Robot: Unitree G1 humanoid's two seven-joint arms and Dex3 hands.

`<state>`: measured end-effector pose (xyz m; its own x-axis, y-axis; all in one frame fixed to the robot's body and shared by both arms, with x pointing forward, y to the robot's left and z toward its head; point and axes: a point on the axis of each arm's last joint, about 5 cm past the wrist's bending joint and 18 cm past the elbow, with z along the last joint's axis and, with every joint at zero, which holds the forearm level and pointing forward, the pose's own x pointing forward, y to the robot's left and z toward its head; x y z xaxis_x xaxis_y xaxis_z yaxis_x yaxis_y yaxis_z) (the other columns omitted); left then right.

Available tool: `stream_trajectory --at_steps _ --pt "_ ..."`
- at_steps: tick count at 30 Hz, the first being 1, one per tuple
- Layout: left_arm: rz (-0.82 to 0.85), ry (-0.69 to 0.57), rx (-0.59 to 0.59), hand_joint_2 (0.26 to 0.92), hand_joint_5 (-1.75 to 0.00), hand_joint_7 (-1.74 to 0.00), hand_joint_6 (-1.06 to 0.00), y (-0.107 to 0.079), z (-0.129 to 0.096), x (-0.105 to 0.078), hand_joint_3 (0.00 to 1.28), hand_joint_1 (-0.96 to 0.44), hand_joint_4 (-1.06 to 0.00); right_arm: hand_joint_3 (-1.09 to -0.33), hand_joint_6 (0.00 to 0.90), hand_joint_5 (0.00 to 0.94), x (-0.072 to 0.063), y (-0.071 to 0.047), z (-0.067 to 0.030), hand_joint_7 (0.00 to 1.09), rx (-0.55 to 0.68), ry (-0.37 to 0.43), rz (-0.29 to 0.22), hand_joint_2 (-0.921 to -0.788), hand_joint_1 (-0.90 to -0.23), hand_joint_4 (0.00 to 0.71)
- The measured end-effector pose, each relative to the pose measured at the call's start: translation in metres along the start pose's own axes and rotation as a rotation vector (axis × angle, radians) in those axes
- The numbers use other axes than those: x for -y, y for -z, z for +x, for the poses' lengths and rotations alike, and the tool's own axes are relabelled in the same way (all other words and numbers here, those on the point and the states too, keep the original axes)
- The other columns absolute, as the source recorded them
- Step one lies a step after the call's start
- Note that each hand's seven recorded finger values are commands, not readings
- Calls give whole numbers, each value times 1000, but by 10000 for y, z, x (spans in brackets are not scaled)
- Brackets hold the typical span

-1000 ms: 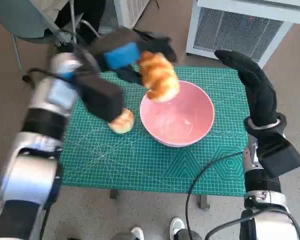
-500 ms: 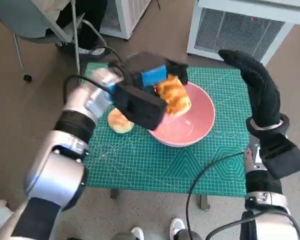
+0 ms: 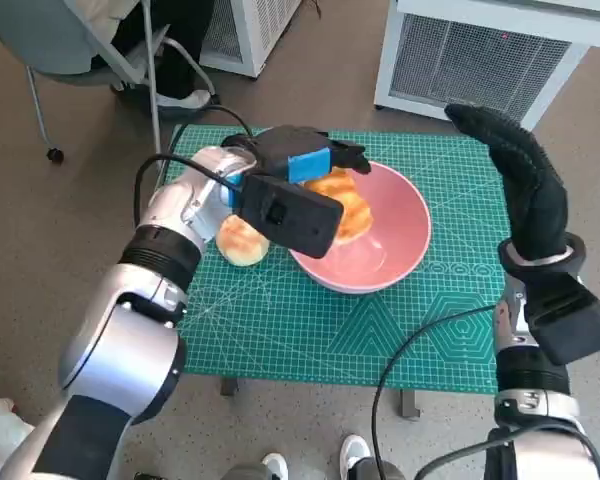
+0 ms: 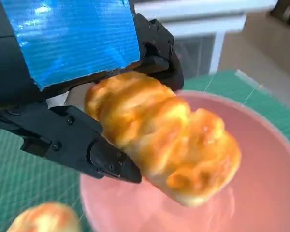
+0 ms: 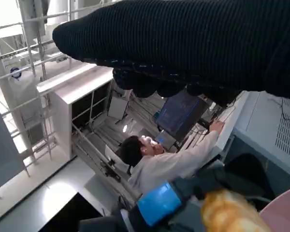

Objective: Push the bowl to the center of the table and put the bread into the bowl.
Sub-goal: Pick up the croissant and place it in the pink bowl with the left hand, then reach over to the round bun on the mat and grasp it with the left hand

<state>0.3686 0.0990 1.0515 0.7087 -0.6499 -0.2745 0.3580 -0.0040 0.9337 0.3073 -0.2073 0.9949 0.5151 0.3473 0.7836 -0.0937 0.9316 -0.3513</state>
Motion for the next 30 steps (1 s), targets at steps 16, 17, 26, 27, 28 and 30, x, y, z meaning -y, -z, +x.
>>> stream_trajectory --at_steps 16,17,26,27,28,30 --pt "29 -387 104 817 -20 -43 -398 478 -614 -131 0 -186 -197 -784 290 1 2 -15 4 0 5 -1 -7 -921 -751 229" --pt "25 -400 91 816 -21 -42 -401 528 -676 -132 0 -186 -202 -784 290 1 2 -15 1 0 5 -1 -7 -921 -751 229" --pt "60 -412 -44 813 -28 -37 -442 838 -1071 -54 1 -257 -285 -784 290 1 6 -21 -6 0 10 6 -3 -921 -752 229" --pt "64 -411 -58 813 -26 -35 -444 866 -1106 -37 1 -262 -289 -784 290 1 6 -21 -5 0 10 7 -3 -921 -753 229" --pt "66 -408 -70 814 -23 -32 -443 888 -1134 -23 1 -266 -291 -784 290 1 6 -21 -5 0 10 9 -1 -921 -753 229" --pt "66 -398 -94 815 -19 -28 -441 933 -1190 14 2 -270 -293 -784 291 1 7 -21 -6 0 12 12 1 -921 -752 230"
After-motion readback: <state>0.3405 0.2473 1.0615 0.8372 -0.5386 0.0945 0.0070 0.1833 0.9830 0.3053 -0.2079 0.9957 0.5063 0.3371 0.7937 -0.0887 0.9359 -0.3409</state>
